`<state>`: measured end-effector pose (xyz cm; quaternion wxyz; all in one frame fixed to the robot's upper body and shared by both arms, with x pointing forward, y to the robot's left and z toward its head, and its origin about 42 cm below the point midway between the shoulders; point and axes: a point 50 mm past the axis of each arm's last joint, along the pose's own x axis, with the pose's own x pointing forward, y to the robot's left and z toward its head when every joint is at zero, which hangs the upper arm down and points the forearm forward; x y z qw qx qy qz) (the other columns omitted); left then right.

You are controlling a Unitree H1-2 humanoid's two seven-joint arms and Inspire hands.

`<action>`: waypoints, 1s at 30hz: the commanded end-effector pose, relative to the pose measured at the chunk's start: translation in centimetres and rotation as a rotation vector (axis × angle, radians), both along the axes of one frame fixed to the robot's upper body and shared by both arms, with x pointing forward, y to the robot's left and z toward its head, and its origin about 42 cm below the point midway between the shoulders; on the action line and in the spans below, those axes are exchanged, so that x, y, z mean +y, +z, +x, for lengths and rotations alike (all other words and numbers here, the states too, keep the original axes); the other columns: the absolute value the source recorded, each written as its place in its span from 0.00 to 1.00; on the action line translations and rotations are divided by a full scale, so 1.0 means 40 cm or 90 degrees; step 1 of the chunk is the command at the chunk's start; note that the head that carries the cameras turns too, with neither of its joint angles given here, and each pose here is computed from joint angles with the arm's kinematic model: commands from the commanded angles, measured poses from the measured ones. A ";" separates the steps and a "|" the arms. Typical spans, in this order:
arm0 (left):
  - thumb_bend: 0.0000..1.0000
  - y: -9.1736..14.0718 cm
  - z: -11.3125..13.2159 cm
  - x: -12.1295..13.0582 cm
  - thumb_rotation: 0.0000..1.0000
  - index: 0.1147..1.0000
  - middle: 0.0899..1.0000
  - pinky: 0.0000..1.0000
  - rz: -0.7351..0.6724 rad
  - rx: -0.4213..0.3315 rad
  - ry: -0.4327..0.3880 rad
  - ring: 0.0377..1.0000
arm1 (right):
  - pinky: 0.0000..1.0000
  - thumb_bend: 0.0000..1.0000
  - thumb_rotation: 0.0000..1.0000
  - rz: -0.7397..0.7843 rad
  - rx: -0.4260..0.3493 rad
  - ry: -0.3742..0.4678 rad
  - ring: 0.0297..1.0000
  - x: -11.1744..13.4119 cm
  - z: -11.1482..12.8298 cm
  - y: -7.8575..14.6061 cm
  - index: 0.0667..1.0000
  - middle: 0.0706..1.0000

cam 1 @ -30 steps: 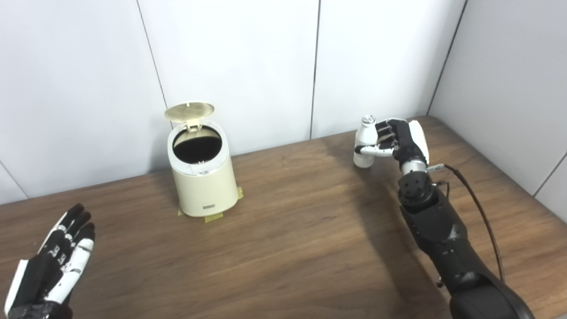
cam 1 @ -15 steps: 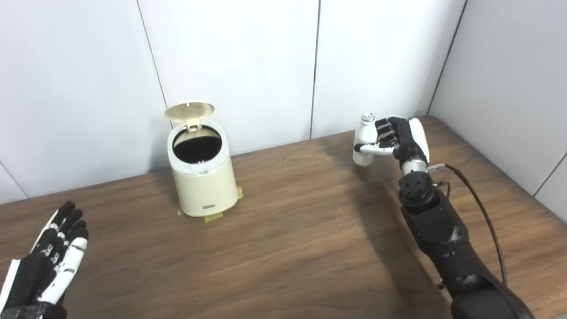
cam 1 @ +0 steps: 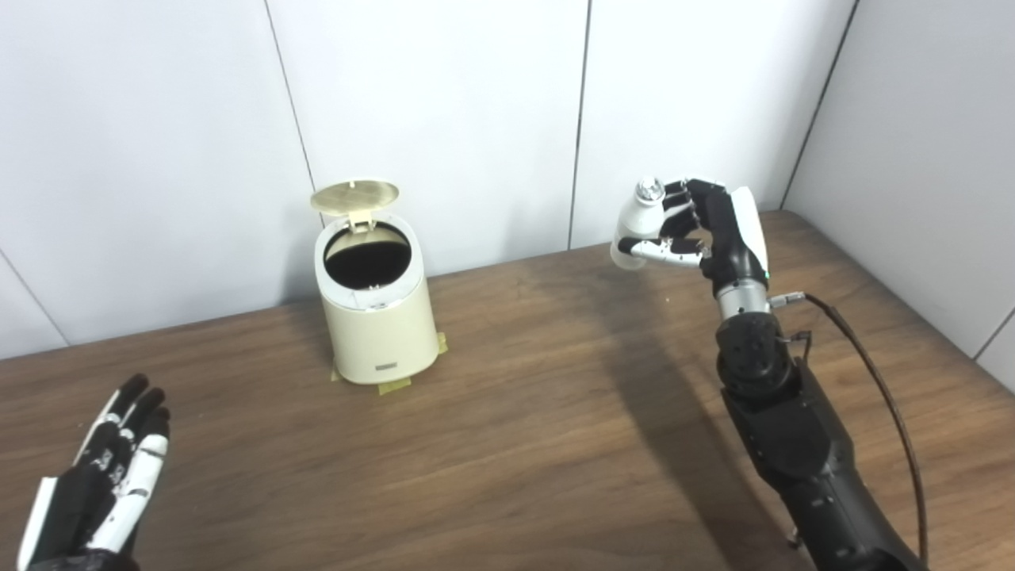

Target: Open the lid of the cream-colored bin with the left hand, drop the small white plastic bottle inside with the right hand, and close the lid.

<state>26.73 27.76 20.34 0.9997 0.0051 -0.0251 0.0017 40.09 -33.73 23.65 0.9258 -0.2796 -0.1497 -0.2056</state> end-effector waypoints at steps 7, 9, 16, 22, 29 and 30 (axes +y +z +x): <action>0.34 -0.003 -0.004 -0.045 0.46 0.94 0.93 1.00 -0.024 -0.045 0.017 0.94 | 0.32 0.52 0.00 -0.025 -0.126 0.119 0.37 0.161 -0.002 0.179 0.48 0.45; 0.37 -0.013 -0.006 -0.057 0.47 0.93 0.92 1.00 -0.027 -0.041 0.021 0.93 | 0.33 0.52 0.00 -0.020 -0.135 0.149 0.36 0.203 -0.006 0.202 0.49 0.44; 0.44 -0.054 -0.007 -0.078 0.46 0.91 0.92 1.00 -0.057 -0.033 0.023 0.94 | 0.33 0.51 0.00 0.005 -0.135 0.206 0.36 0.318 -0.014 0.258 0.51 0.43; 0.46 -0.080 -0.008 -0.093 0.44 0.89 0.91 0.99 -0.077 -0.029 0.038 0.93 | 0.33 0.51 0.00 0.010 -0.150 0.265 0.36 0.387 0.004 0.272 0.50 0.44; 0.45 -0.087 -0.016 -0.124 0.43 0.87 0.86 0.95 -0.079 -0.024 0.045 0.91 | 0.30 0.51 0.00 -0.001 -0.183 0.318 0.36 0.456 0.037 0.274 0.49 0.44; 0.44 -0.087 -0.018 -0.128 0.44 0.87 0.86 0.95 -0.078 -0.024 0.045 0.91 | 0.30 0.52 0.00 0.001 -0.182 0.320 0.36 0.464 0.042 0.273 0.49 0.43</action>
